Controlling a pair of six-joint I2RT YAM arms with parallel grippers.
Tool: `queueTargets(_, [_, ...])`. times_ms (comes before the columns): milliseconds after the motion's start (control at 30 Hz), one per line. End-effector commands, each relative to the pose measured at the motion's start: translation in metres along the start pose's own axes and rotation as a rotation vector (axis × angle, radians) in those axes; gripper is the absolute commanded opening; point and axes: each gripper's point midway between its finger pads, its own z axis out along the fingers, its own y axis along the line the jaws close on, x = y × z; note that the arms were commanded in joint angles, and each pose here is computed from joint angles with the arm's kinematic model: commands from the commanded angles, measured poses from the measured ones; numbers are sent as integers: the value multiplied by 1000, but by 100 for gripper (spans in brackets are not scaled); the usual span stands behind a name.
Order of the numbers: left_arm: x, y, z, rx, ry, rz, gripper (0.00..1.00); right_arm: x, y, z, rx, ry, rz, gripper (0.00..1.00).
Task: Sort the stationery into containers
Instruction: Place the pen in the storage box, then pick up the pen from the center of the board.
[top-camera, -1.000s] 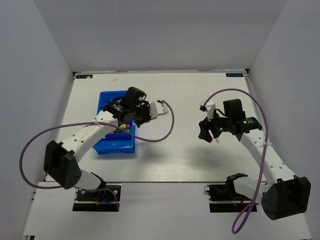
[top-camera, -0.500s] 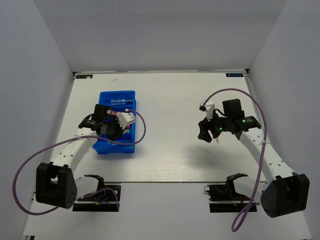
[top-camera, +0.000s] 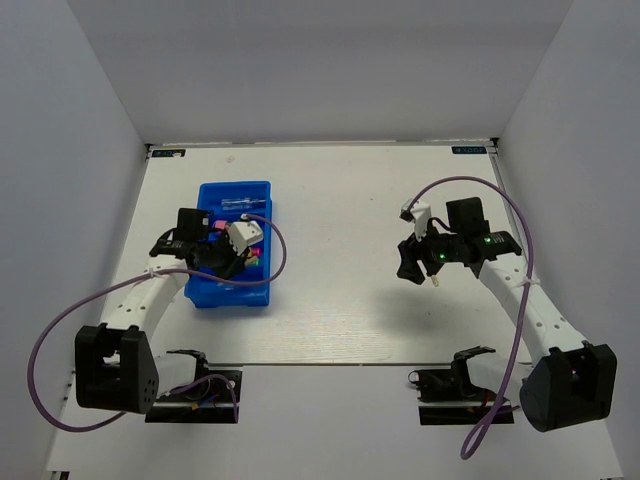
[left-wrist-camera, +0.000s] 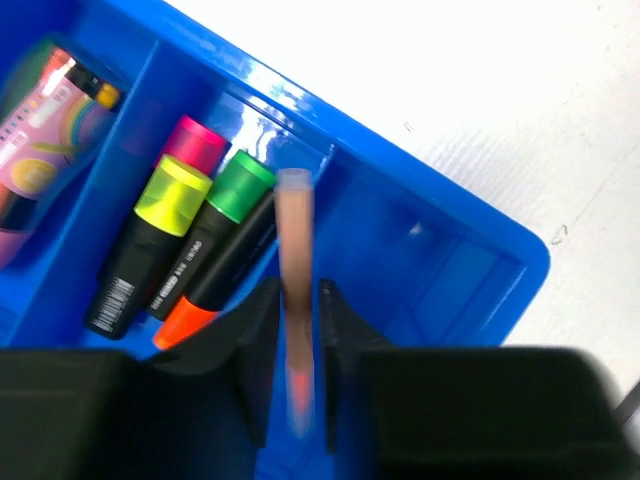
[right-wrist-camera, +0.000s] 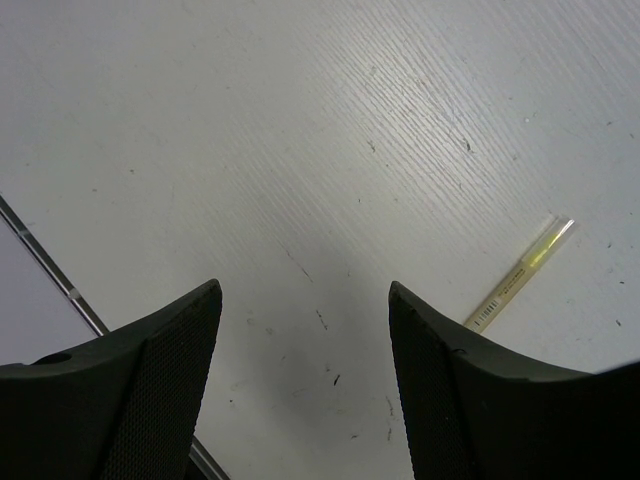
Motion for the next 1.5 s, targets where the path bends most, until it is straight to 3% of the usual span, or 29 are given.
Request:
queueTargets(0, [-15,-1,-7,16,-44,22,35,-1,0,1,-14,-6,11,70])
queueTargets(67, [-13,1,-7,-3,-41,22,41,-1,0,1,-17,-5,12,70])
queueTargets(100, [-14,3,-8,-11,-45,26,54,-1,-1,1,-15,-6,15,70])
queueTargets(133, [-11,4,-7,-23,-39,20,59,-2,0,1,-19,-8,11,70])
queueTargets(300, [-14,16,-13,-104,-72,-5,64,2,-7,2,11,9,30,70])
queueTargets(367, [-27,26,-24,-174,-127,-23,49,5,-31,1,133,36,38,68])
queueTargets(400, [-37,30,-29,-200,-167,-94,34,6,-39,1,167,51,68,66])
queueTargets(433, [-48,31,-35,-225,-198,-103,2,18,-58,-1,266,114,87,57])
queueTargets(500, [-74,16,-44,-190,-266,-127,0,21,-74,-4,345,154,137,42])
queueTargets(567, [-90,1,-52,-172,-298,-136,0,40,-78,6,338,254,206,39])
queueTargets(600, [-97,-17,-47,-133,-289,-178,2,37,-84,6,358,256,213,39])
queueTargets(633, [-99,-29,-54,-97,-254,-230,15,49,-86,13,347,307,252,39])
queueTargets(667, [-99,-37,-54,-78,-237,-262,33,47,-89,14,358,309,263,50])
queueTargets(767, [-91,-73,-49,-1,-224,-272,60,54,-106,16,444,340,278,57])
queueTargets(867, [-85,-93,-42,10,-284,-214,75,61,-113,24,457,381,296,57])
queueTargets(1000, [-72,-104,-40,4,-279,-191,77,73,-123,32,477,448,303,47])
queueTargets(1467, [-64,-112,-49,12,-294,-153,78,95,-130,60,379,541,344,38])
